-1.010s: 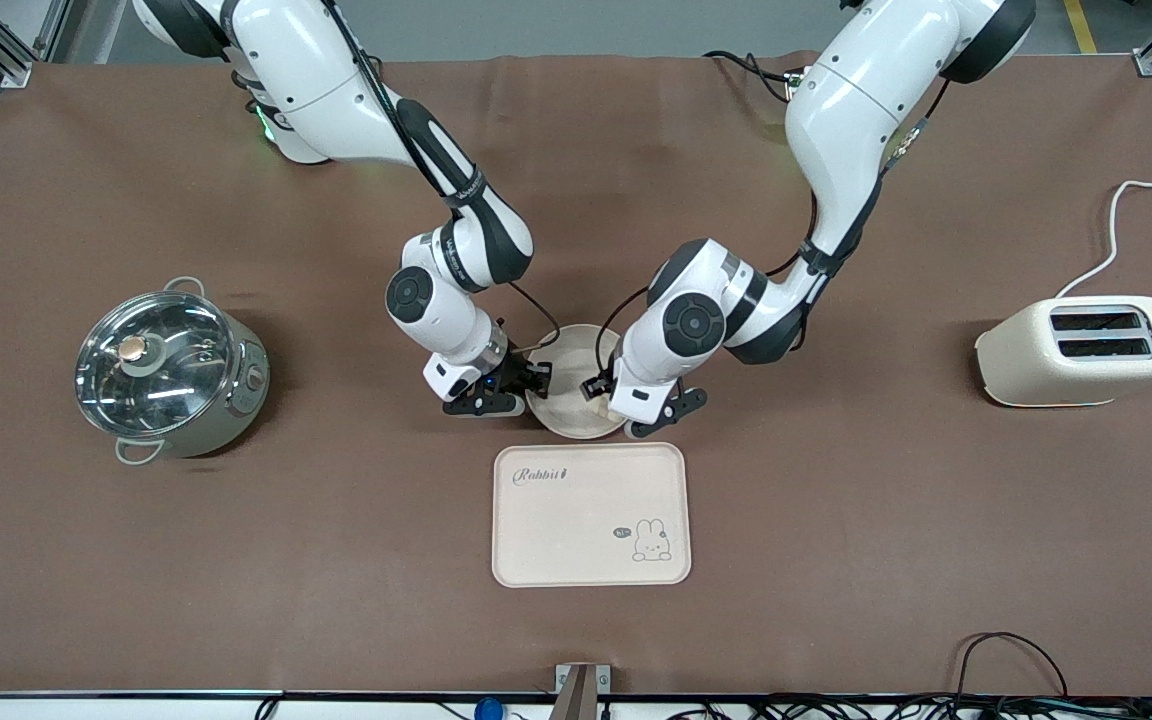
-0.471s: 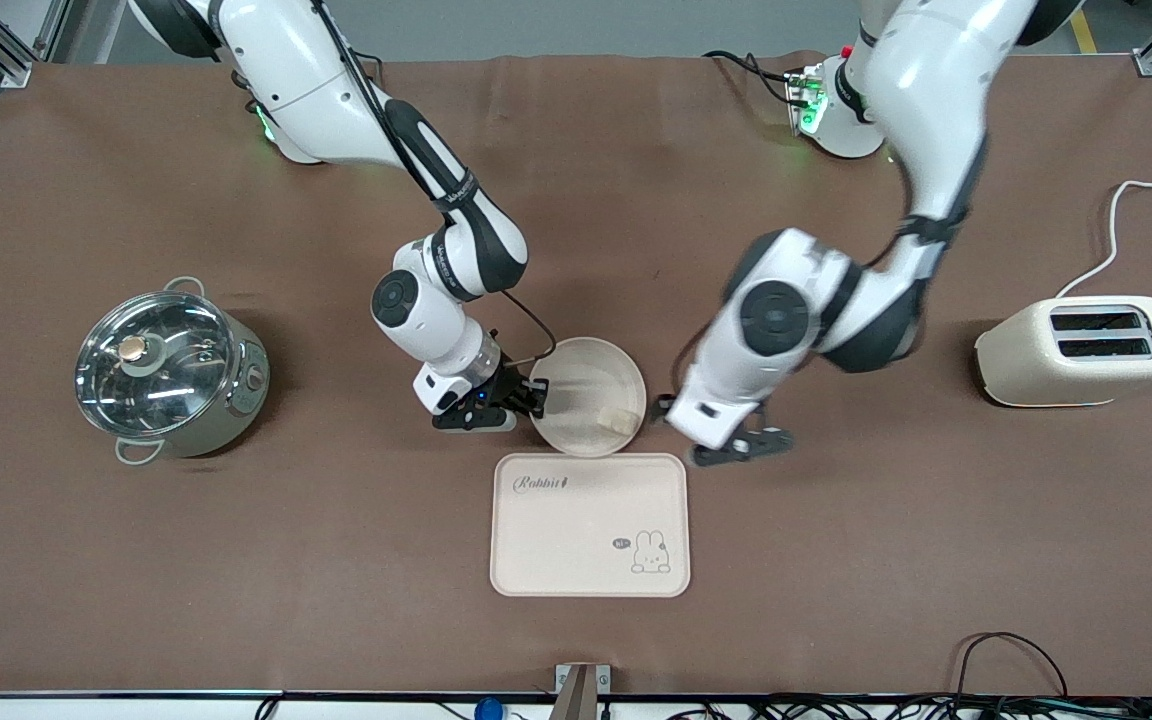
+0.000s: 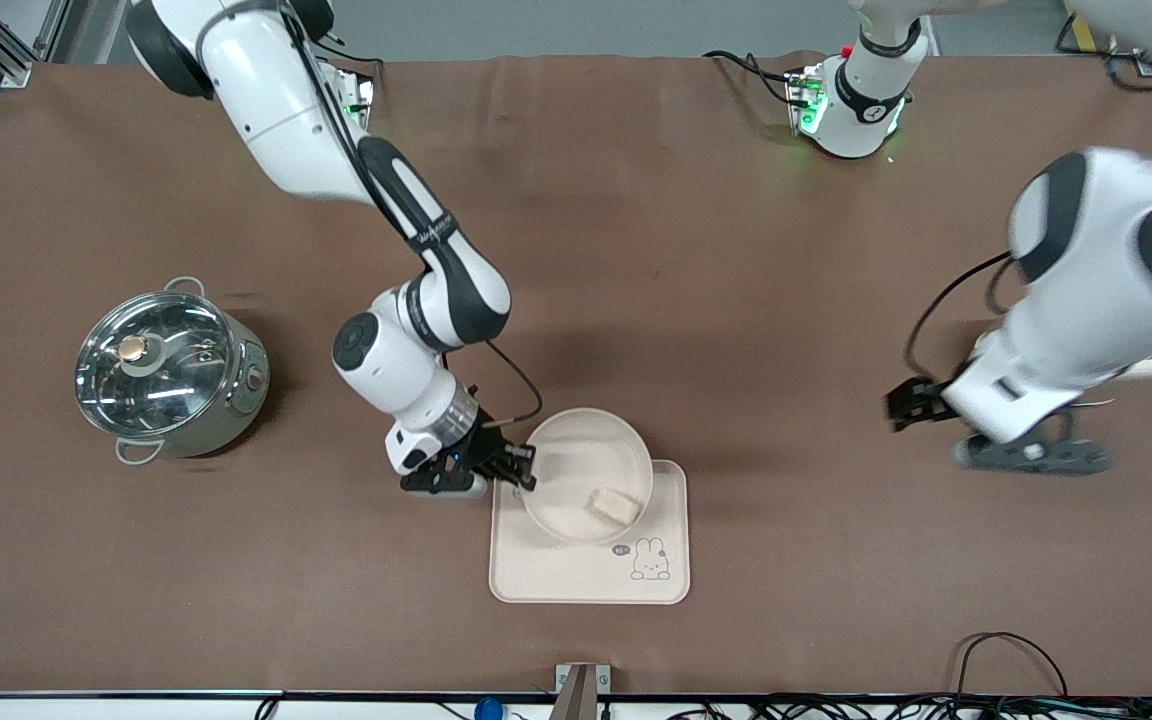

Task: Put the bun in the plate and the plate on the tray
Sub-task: 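Lower the plate onto the rabbit tray and open the right gripper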

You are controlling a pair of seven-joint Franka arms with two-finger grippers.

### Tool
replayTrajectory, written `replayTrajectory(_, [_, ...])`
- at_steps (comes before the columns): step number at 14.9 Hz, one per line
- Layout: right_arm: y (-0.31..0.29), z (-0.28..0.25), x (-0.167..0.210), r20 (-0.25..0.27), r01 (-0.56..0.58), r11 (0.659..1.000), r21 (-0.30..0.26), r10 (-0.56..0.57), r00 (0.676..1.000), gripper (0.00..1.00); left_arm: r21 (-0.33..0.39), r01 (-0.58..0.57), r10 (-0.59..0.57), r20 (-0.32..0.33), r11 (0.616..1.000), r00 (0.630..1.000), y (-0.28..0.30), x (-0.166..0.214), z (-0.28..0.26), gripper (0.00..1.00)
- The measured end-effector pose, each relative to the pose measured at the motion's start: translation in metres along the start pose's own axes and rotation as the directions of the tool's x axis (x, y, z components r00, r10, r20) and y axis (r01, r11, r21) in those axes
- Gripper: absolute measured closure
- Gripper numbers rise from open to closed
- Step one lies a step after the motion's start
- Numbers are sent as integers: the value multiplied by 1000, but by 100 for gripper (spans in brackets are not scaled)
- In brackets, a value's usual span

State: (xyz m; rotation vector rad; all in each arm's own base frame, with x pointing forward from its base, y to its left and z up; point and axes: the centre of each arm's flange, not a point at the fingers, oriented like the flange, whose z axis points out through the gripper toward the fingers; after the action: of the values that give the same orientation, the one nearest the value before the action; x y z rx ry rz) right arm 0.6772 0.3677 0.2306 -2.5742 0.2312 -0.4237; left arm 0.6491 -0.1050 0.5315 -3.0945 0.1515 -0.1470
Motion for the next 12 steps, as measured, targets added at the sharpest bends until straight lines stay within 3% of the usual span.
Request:
replayTrajectory(4, [15, 52, 8, -23, -3, 1000, 17, 3, 1000, 89, 41, -13, 14, -25, 999, 1000, 9, -45, -93, 0])
replayTrajectory(8, [24, 59, 16, -37, -10, 1000, 18, 11, 999, 90, 48, 2, -3, 10, 999, 1000, 4, -65, -111, 0])
replayTrajectory(10, [30, 52, 28, -53, -21, 1000, 21, 22, 998, 74, -10, 48, -48, 22, 999, 999, -13, -68, -115, 0])
replayTrajectory(12, [34, 43, 37, -34, -31, 999, 19, 32, 999, 55, -43, 81, -80, 30, 996, 996, -27, -71, -120, 0])
